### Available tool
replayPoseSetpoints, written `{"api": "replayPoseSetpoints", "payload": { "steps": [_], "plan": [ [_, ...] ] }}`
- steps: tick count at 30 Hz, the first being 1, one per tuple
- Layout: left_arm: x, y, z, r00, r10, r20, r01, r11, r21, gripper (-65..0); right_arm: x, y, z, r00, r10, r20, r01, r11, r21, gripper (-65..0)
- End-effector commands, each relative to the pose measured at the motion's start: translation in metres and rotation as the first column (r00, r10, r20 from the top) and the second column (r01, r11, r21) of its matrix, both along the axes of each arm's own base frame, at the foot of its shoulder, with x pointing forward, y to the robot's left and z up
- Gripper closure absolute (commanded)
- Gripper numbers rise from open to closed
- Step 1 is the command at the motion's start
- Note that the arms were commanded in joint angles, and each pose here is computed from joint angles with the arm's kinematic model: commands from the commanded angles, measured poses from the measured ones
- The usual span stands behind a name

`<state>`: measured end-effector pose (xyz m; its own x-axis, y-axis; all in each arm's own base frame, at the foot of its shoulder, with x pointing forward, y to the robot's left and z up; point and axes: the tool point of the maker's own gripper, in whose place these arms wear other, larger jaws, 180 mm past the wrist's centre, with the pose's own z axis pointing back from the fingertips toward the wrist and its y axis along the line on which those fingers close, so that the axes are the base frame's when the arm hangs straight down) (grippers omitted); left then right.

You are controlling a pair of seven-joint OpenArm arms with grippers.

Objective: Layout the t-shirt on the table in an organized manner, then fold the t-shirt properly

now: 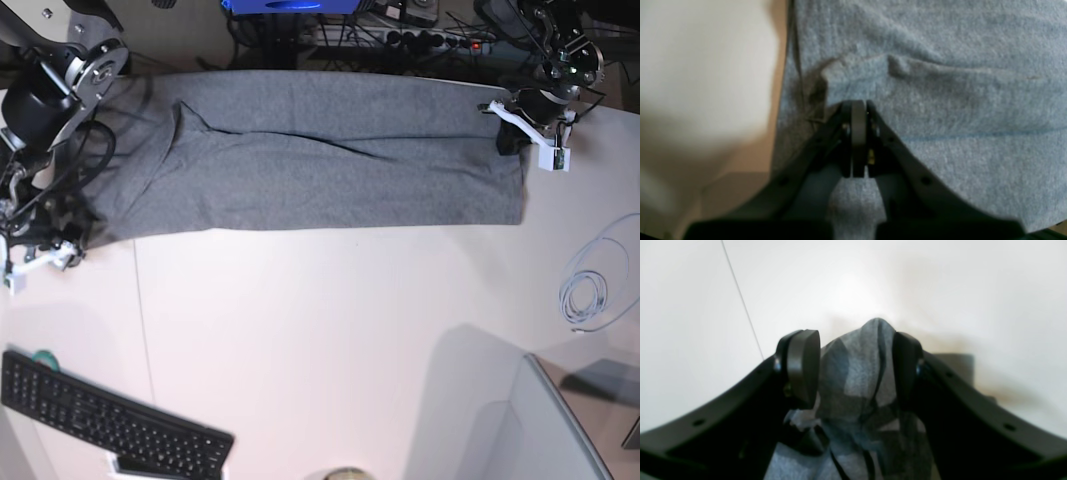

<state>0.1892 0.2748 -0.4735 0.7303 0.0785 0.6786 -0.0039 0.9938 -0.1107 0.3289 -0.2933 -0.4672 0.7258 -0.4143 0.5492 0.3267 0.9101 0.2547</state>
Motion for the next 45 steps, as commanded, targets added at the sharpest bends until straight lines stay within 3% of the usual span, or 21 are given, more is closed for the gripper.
{"api": "replayPoseSetpoints", "payload": {
  "steps": [1,4,9,16,19,33,39,45],
  "plan": [
    [0.006,0.006,0.009,0.999,-0.002,0.037,0.002,1.000,0.009,0.0,0.015,-0.008,0.016,0.998,-0.002,0.057,0.003,1.000,-0.018,-31.8],
    [0.006,0.006,0.009,0.999,-0.002,0.037,0.002,1.000,0.009,0.0,0.015,-0.008,0.016,0.998,-0.002,0.057,0.003,1.000,-0.018,-31.4],
    [0.006,0.007,0.009,0.999,0.001,0.038,-0.001,1.000,0.010,0.0,0.015,-0.008,0.016,0.998,-0.001,0.055,0.002,1.000,-0.018,-12.2],
    [0.006,0.007,0.009,0.999,0.003,0.037,-0.003,1.000,0.010,0.0,0.012,-0.005,0.010,0.999,0.002,0.039,-0.002,1.000,-0.005,-10.1],
    [0.005,0.007,0.009,0.999,0.004,0.037,-0.005,1.000,0.010,0.0,0.005,0.001,-0.005,1.000,0.000,0.000,0.000,0.999,0.033,0.0],
    [0.005,0.008,0.009,0.999,0.004,0.037,-0.004,1.000,0.012,0.0,0.002,-0.010,-0.006,0.999,-0.034,-0.013,0.035,0.999,0.021,-0.6],
    [0.005,0.008,0.009,0.999,0.004,0.037,-0.004,1.000,0.012,0.0,0.005,-0.021,0.010,0.999,-0.035,0.024,0.036,0.999,-0.035,-0.6],
    [0.005,0.008,0.009,0.999,0.004,0.037,-0.004,1.000,0.012,0.0,-0.006,-0.028,0.004,0.997,-0.077,-0.006,0.077,0.996,-0.045,-0.6]
  ]
}}
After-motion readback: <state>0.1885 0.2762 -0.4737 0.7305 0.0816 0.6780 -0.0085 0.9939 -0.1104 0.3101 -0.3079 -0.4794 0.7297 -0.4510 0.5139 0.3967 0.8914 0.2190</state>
